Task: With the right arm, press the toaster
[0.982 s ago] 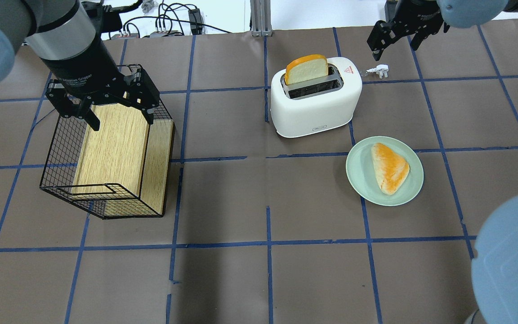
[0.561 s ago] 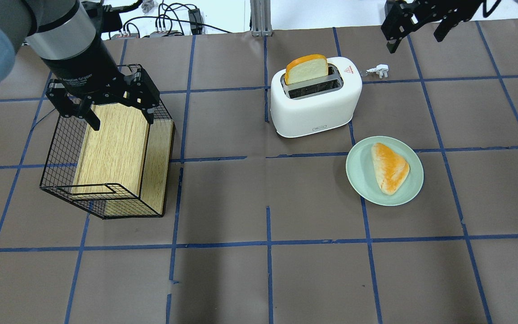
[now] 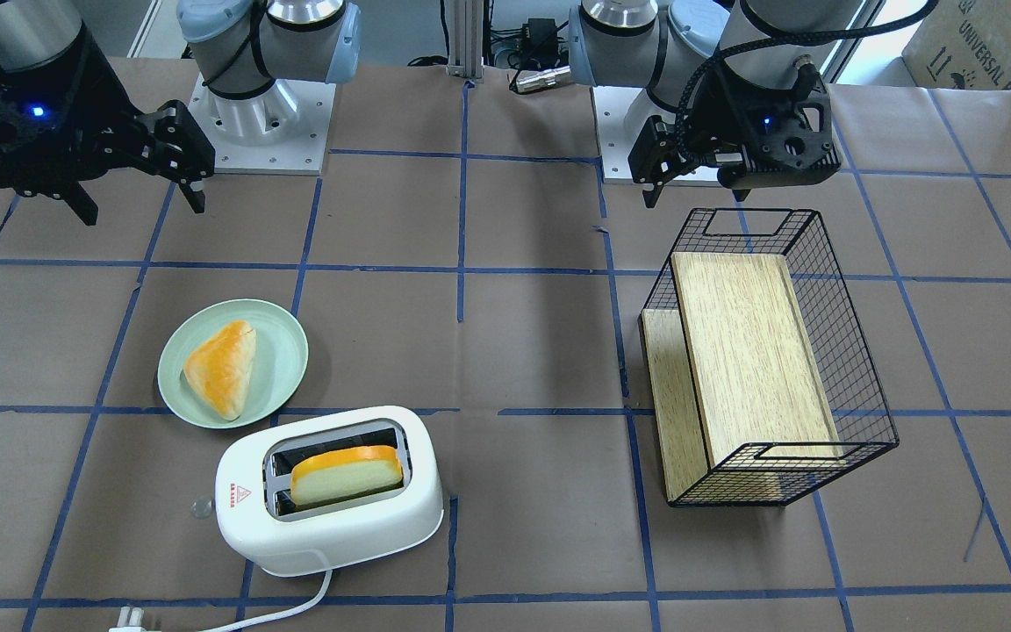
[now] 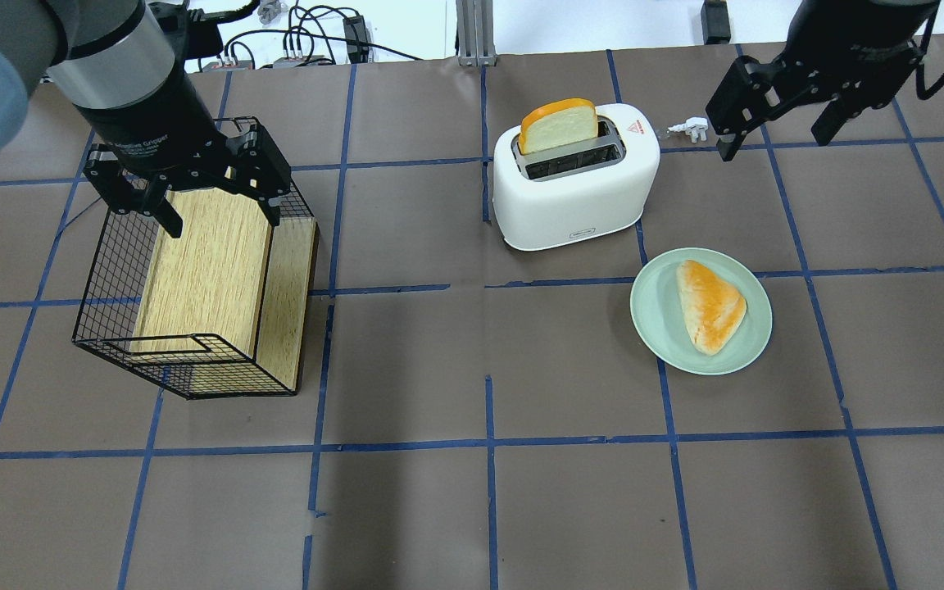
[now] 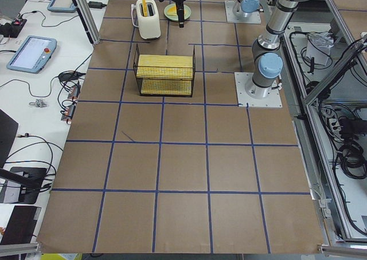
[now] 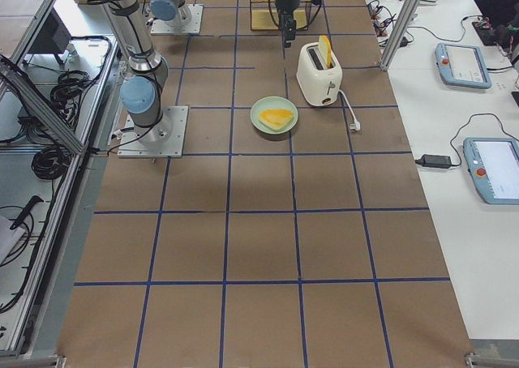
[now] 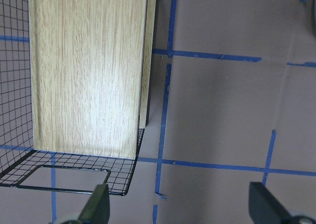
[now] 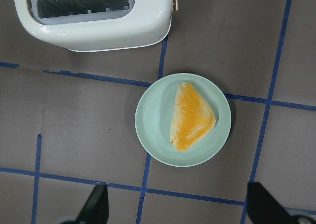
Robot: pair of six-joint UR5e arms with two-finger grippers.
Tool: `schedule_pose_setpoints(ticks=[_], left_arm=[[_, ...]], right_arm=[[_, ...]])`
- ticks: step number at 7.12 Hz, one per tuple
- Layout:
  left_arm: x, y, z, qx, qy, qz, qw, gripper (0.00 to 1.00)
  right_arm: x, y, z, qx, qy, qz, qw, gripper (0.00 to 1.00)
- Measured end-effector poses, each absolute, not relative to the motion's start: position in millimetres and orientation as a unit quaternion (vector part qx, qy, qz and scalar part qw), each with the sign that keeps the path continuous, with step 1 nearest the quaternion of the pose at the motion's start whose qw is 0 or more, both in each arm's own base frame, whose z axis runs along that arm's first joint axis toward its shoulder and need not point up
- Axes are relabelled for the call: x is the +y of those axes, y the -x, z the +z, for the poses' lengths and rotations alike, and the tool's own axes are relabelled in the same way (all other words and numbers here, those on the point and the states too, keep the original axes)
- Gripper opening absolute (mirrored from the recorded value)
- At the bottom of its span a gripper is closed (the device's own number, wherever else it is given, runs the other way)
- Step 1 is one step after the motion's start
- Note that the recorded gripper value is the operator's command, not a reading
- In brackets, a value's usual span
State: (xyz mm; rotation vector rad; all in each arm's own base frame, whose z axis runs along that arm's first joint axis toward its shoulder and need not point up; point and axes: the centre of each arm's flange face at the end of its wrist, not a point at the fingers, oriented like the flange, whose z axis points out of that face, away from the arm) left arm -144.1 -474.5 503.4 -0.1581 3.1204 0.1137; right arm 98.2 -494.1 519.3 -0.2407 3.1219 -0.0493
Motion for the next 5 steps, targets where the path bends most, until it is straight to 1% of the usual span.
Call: schedule_pose_setpoints(ticks=[2, 5], left_arm=[[-474.4, 144.1, 503.4, 0.998, 0.051, 0.037, 0.008, 1.00], [-474.6, 144.1, 503.4, 0.998, 0.051, 0.036, 0.008, 1.00]], right_arm=[[-477.5, -98.6, 510.4, 0.997, 0.077, -0.030, -0.001, 1.00], [-474.1, -98.6, 510.3, 0.997, 0.076, -0.034, -0.003, 1.00]])
